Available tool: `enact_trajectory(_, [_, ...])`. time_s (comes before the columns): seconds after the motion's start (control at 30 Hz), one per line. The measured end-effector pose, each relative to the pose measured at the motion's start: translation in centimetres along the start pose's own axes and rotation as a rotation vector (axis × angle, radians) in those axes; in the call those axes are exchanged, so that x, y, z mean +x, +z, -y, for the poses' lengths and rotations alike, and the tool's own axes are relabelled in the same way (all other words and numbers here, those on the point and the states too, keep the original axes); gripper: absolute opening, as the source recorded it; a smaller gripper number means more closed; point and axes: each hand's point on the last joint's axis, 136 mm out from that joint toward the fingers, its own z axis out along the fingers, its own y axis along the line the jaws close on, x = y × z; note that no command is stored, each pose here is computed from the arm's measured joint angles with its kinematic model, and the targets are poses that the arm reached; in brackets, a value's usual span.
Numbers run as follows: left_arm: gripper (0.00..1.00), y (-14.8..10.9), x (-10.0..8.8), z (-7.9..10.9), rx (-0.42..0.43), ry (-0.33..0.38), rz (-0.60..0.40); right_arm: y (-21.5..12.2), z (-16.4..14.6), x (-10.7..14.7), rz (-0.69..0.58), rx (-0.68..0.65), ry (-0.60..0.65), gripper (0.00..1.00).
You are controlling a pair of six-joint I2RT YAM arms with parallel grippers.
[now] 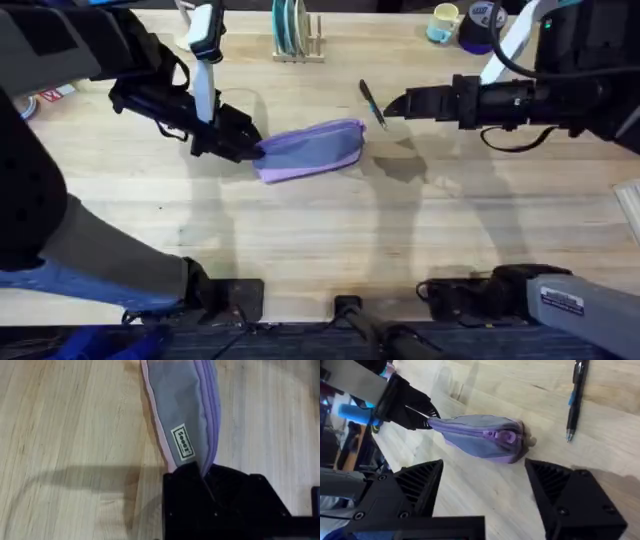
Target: Unzip the bag, pick up the pens from the table one at a time and place them inside, then zip the bag closed.
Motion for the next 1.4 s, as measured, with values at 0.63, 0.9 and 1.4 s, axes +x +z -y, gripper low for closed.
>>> enact_trajectory(0.63, [0.045, 0.0, 0.0, 0.0, 0.000, 0.000, 0.000, 0.5, 1.0, 0.2, -0.015, 0.078, -0.016, 0.997])
enact_trajectory(0.9, [0.044, 0.0, 0.0, 0.0, 0.000, 0.000, 0.000, 2.1, 3.0, 1.4, -0.076, 0.087, 0.051, 0.997])
enact_trajectory(1.4, [0.044, 0.0, 0.0, 0.0, 0.000, 0.000, 0.000, 5.5, 4.0, 2.2, -0.130, -0.027, 0.099, 0.997])
